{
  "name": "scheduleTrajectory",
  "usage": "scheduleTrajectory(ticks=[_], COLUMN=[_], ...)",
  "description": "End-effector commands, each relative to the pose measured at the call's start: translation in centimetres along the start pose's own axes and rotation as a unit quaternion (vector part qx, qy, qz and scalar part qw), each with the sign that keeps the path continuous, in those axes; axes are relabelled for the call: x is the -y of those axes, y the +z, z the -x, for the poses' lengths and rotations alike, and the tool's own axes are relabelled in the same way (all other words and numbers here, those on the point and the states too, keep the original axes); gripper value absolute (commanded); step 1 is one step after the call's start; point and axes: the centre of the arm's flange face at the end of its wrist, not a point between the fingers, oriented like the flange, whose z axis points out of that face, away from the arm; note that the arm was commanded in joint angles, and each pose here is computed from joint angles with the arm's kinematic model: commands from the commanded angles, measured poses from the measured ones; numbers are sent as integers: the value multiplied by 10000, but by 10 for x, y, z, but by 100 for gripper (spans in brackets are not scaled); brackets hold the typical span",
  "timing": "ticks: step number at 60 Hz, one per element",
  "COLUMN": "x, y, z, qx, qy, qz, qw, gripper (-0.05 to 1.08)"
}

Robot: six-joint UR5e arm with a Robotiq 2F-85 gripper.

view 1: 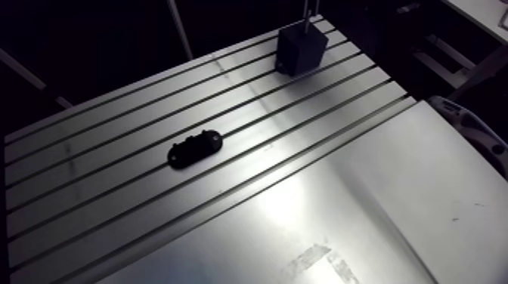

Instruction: Pick up the M10 bolt and insert it into the hole until fully seated.

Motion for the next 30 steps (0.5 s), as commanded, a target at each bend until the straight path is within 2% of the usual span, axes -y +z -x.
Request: scheduleTrajectory(ticks=[1,30], x=[1,1], y=[-2,0], z=[-2,-2], qx=[-84,-60], qy=[-26,-36], qz=[10,12], qw=[10000,10000], gripper=[108,108])
